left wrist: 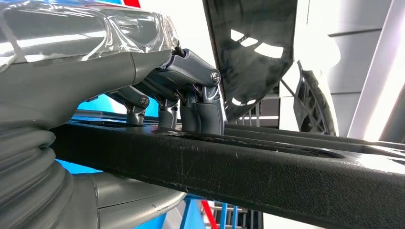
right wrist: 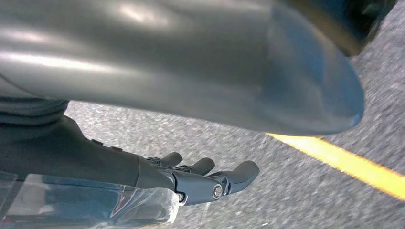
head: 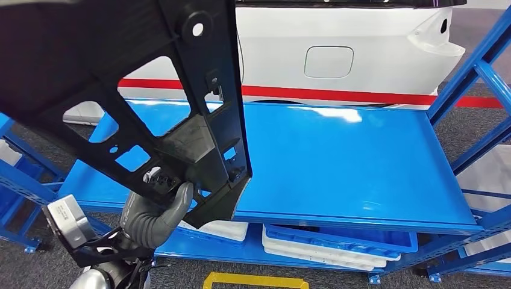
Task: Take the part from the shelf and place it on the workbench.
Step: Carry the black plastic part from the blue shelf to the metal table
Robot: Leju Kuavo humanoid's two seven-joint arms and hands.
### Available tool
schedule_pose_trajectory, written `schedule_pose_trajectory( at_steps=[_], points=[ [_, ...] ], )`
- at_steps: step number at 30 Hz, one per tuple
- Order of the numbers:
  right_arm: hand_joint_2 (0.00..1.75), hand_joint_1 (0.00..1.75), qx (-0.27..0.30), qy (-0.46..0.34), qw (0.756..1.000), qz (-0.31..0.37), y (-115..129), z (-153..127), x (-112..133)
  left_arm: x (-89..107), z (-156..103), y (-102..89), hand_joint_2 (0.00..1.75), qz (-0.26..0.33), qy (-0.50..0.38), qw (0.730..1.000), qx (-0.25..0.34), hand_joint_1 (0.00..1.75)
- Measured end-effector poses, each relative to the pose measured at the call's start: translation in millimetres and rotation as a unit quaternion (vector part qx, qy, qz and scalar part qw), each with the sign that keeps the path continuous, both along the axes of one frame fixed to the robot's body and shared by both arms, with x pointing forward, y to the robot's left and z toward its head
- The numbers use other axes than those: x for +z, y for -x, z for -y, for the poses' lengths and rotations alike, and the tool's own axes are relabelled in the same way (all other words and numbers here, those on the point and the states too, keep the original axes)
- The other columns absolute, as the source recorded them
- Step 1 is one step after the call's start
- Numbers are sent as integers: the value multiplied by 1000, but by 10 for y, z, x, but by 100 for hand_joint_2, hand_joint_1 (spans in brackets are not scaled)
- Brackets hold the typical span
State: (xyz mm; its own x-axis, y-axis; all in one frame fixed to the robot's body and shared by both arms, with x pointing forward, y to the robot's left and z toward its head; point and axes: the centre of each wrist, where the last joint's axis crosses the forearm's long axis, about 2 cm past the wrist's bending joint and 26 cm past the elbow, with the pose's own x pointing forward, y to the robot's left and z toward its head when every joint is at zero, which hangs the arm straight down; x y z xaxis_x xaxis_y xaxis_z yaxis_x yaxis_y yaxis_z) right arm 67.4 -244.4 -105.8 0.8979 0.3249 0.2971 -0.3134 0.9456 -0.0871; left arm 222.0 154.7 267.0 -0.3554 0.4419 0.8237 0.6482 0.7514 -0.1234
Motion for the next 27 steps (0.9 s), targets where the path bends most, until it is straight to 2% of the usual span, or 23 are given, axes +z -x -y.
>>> schedule_pose_trajectory(
  at_steps=[27],
  points=[
    [0, 0, -1, 4, 1000, 3, -15, 12, 1, -14, 76, 39, 175, 2, -1, 1000, -8, 175]
  ],
)
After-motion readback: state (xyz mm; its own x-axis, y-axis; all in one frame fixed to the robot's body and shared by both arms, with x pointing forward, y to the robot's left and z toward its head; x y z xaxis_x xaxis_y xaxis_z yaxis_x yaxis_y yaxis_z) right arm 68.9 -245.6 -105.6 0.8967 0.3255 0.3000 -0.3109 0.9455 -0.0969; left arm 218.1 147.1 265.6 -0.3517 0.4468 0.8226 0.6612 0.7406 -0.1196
